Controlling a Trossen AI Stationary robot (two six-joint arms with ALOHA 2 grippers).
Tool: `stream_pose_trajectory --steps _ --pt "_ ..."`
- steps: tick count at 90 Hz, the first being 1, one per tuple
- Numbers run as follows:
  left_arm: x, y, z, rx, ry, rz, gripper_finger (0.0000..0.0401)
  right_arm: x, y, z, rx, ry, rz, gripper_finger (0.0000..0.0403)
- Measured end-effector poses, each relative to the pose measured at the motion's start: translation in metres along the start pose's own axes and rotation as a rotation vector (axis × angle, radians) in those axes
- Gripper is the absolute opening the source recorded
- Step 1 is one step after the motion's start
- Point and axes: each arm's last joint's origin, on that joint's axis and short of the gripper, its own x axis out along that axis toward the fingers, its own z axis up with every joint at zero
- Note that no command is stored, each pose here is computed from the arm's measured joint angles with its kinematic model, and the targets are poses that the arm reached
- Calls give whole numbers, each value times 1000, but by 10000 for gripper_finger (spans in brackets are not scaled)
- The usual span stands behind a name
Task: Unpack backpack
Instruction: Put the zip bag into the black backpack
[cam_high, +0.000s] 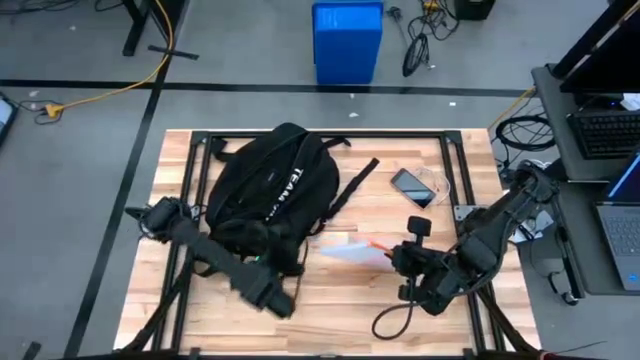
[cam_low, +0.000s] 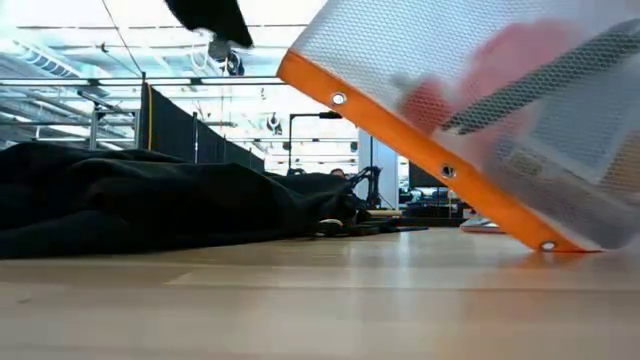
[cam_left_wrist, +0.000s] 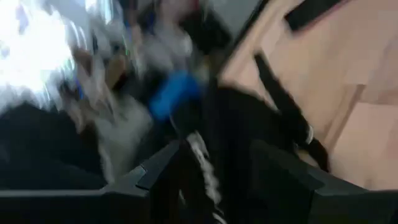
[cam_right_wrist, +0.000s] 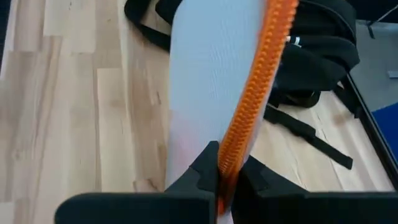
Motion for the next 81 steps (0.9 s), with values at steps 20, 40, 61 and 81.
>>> stream_pose_trajectory --steps 20,40,61,81 --pt "42 38 -1 -76 267 24 160 1 -1 1 1 -6 -11 0" --pt "93 66 -16 -59 359 176 77 0 -2 0 -2 -7 -20 0" --pt "158 79 -64 -115 646 269 6 0 -2 0 5 -5 -22 0" --pt "177 54 -114 -160 870 15 13 0 -2 0 -1 -3 -23 0"
